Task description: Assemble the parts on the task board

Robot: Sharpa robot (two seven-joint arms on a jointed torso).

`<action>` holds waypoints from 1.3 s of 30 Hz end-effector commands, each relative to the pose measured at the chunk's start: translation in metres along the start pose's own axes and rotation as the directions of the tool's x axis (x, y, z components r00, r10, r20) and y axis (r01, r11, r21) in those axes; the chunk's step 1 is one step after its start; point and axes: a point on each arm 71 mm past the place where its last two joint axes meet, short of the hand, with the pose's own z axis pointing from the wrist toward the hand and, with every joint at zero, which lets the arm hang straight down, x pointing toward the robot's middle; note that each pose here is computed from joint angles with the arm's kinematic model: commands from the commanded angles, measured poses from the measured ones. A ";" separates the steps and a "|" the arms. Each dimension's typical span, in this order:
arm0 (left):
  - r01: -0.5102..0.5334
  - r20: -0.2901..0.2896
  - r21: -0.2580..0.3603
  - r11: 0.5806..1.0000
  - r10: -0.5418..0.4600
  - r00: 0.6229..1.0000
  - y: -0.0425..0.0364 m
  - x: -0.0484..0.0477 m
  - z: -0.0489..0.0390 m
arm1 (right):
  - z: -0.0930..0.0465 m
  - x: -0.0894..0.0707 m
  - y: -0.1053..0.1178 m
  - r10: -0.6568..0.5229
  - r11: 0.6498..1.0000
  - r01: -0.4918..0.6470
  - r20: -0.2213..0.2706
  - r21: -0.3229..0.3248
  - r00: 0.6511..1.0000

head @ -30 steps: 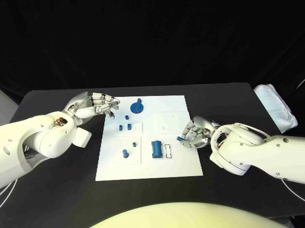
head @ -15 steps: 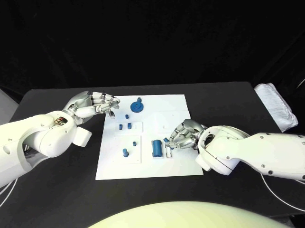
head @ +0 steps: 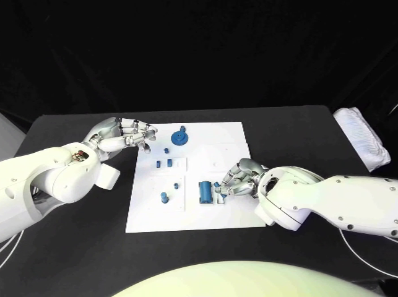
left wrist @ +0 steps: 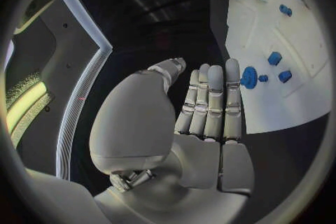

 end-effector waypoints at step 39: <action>-0.002 -0.015 -0.004 1.000 0.002 1.000 -0.0002 0.0002 -0.0016 | -0.001 0.009 -0.005 -0.136 0.991 0.136 0.010 -0.007 0.991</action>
